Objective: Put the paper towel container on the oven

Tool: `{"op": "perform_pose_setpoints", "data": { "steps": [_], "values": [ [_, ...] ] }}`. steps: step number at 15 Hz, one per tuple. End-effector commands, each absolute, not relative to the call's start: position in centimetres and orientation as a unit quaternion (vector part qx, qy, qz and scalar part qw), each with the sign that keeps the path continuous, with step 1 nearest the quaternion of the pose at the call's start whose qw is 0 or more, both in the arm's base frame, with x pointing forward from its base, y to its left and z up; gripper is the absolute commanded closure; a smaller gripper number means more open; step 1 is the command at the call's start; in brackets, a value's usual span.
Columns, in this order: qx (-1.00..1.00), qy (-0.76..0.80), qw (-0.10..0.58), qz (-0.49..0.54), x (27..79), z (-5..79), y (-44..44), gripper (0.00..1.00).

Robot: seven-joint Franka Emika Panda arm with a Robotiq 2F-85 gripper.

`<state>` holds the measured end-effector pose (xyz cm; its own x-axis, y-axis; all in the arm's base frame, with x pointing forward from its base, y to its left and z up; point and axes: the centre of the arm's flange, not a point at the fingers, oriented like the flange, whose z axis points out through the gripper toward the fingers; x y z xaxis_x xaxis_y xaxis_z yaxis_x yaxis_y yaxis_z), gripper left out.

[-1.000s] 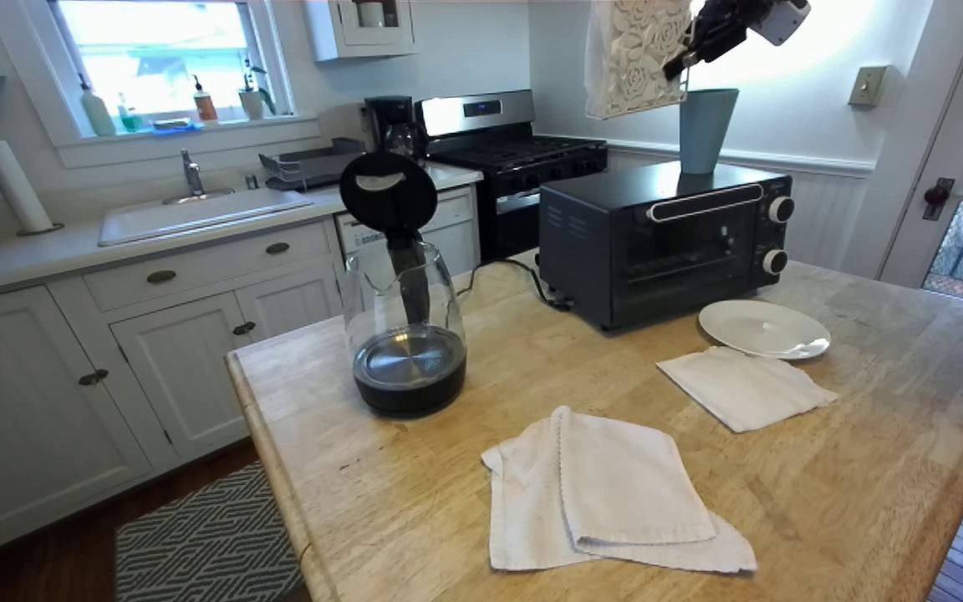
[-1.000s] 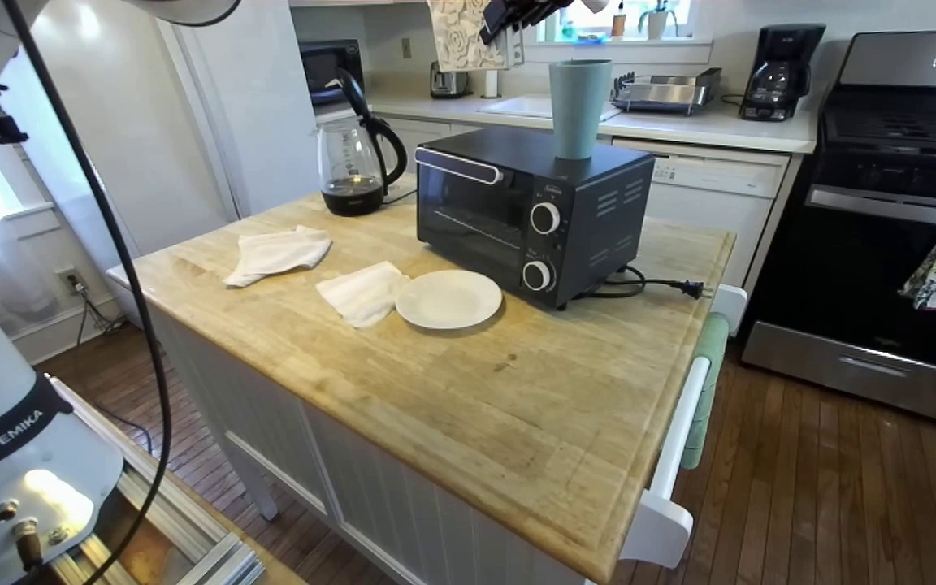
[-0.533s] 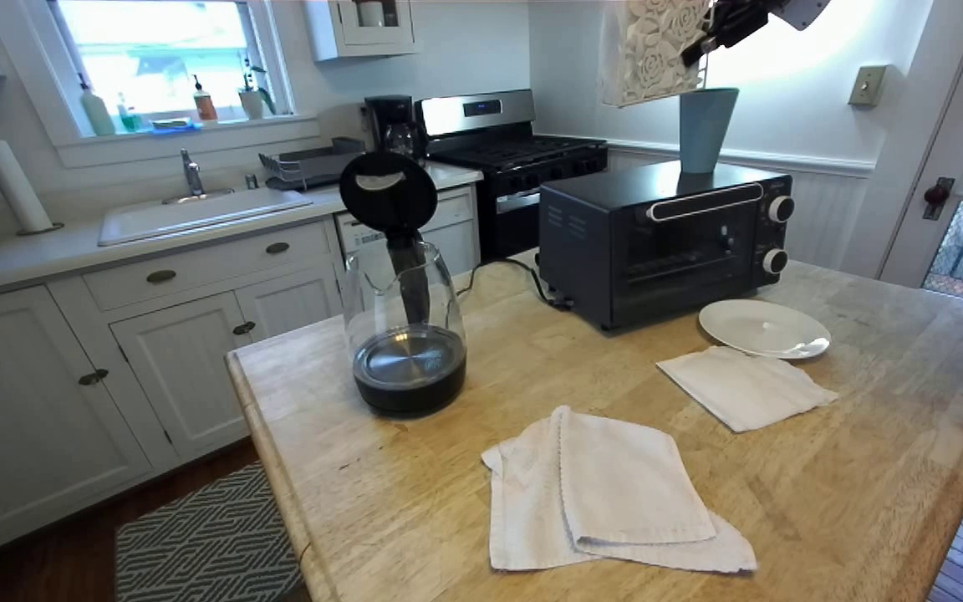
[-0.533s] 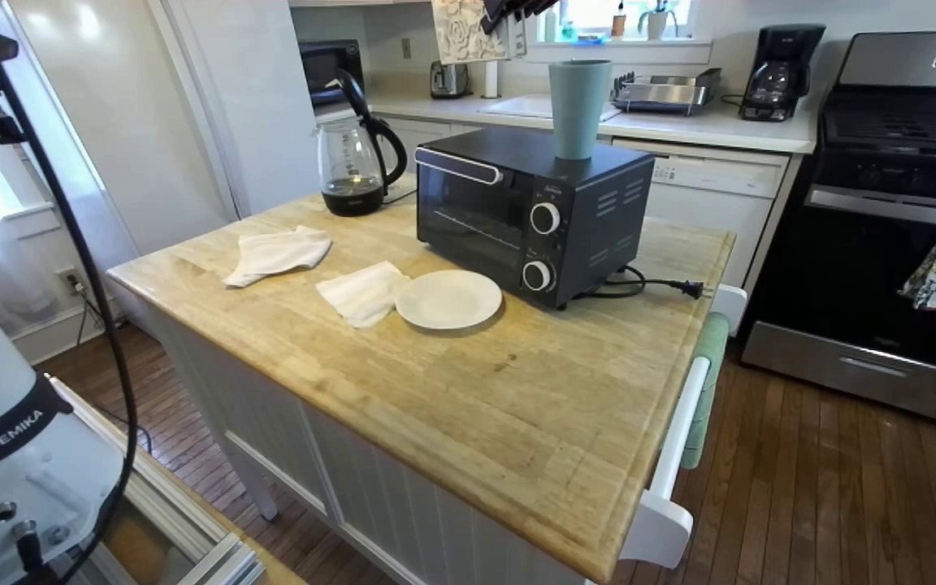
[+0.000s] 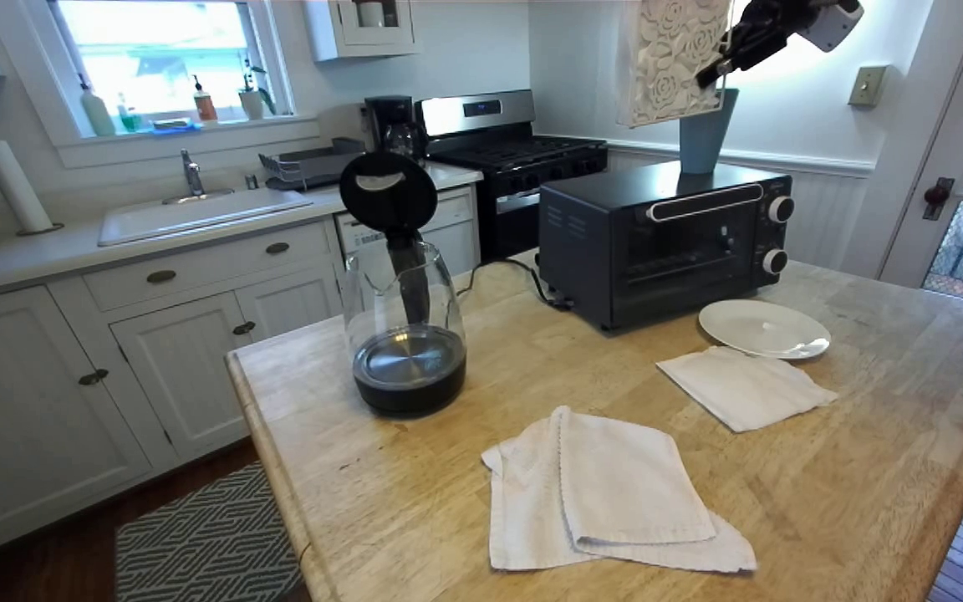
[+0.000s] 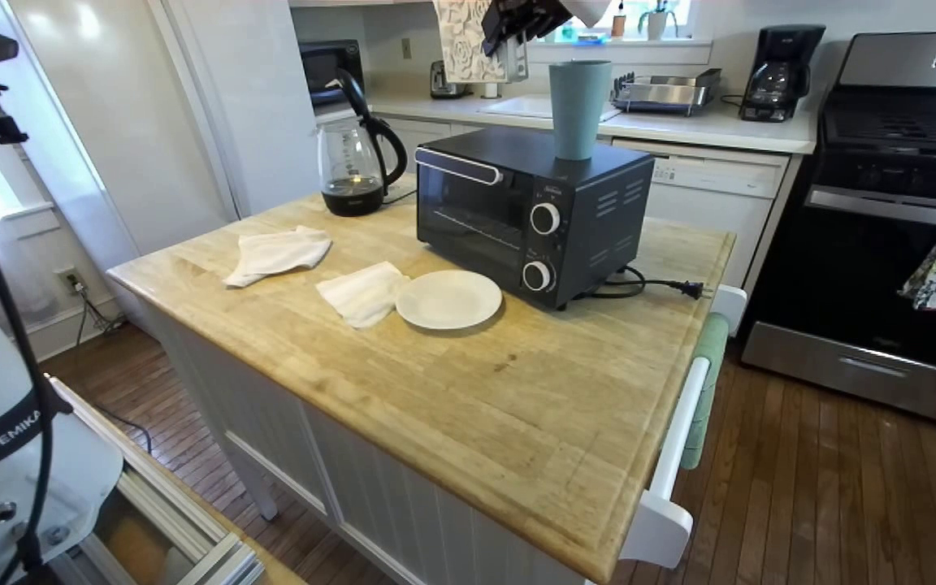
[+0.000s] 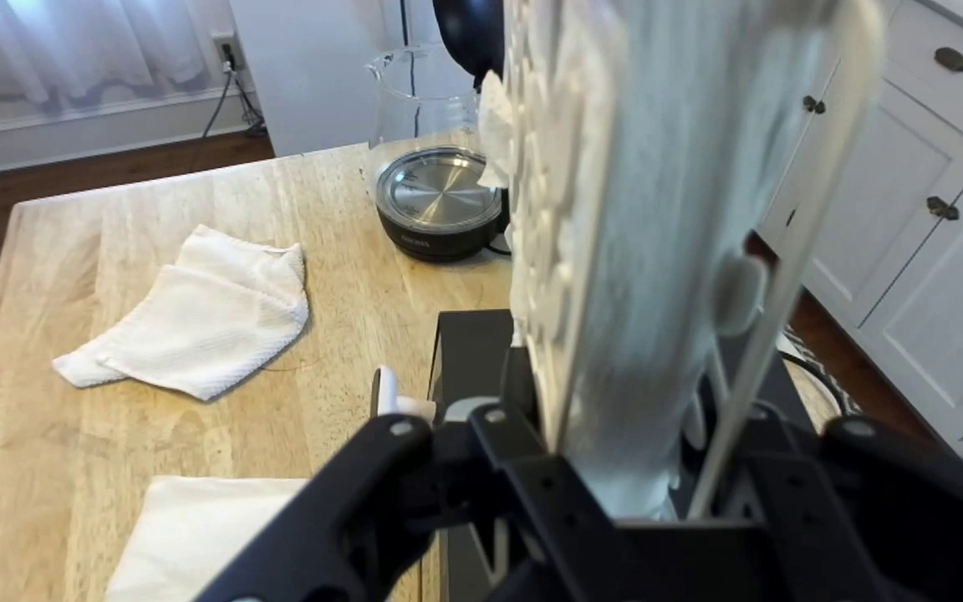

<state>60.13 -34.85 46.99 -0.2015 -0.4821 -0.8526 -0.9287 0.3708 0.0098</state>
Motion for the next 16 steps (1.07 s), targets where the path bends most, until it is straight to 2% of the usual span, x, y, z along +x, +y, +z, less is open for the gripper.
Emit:
{"op": "perform_pose_setpoints", "data": {
  "steps": [1, 9, 16],
  "values": [
    [-0.478, 0.723, 0.421, 0.266, 57.0, 44.6, -31.6, 0.84],
    [-0.445, 0.723, 0.464, 0.252, 55.9, 41.1, -31.2, 0.84],
    [-0.419, 0.750, 0.456, 0.231, 54.4, 41.3, -31.0, 0.84]
  ]
}}
